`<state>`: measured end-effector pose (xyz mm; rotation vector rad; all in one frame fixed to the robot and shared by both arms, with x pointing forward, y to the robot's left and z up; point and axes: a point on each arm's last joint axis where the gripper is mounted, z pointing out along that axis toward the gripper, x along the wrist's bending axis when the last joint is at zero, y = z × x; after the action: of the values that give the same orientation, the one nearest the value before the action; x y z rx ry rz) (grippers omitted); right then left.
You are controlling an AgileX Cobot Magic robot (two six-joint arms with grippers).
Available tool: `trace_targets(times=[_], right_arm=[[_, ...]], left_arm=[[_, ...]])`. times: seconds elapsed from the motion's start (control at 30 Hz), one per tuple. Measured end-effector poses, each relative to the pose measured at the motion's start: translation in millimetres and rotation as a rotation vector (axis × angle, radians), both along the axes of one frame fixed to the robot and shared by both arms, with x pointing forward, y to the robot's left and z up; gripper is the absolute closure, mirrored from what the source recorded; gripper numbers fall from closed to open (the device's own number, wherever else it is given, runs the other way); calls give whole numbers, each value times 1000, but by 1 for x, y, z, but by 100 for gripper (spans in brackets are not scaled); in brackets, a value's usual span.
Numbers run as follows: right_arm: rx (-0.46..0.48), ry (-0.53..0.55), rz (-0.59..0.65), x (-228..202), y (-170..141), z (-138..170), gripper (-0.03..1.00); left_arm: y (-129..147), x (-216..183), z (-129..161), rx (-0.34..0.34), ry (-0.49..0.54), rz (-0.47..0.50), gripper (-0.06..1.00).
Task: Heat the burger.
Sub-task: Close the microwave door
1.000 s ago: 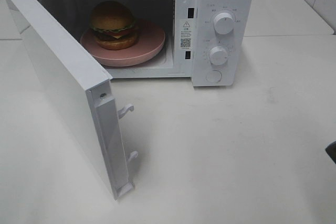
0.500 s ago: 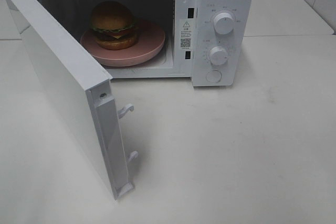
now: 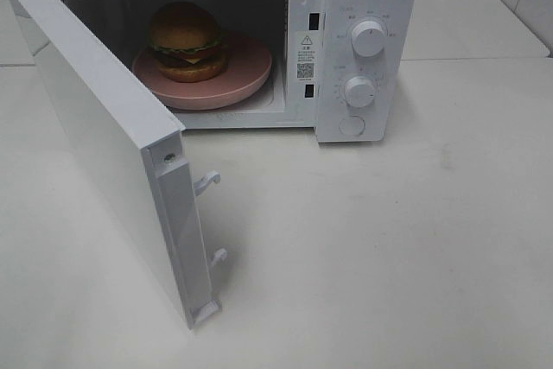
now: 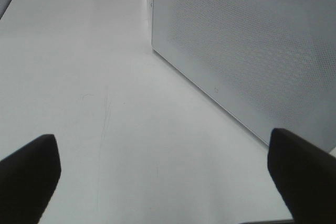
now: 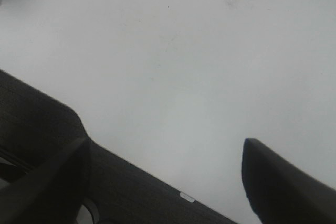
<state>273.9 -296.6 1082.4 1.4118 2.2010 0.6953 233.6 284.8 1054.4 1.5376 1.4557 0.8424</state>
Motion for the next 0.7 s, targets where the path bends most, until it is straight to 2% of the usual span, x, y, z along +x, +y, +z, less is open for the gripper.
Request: trace_targets(times=[0.3, 0.43, 0.6, 0.7], right_arm=[[32, 4, -130, -16, -11, -30, 21], [91, -78, -227, -26, -15, -30, 21], [175, -180, -293, -34, -13, -28, 21], [193, -211, -314, -38, -12, -28, 21]], left_arm=[[0, 0, 0, 0, 0, 0, -5], [0, 0, 0, 0, 0, 0, -5], [0, 0, 0, 0, 0, 0, -5], [0, 0, 0, 0, 0, 0, -5]])
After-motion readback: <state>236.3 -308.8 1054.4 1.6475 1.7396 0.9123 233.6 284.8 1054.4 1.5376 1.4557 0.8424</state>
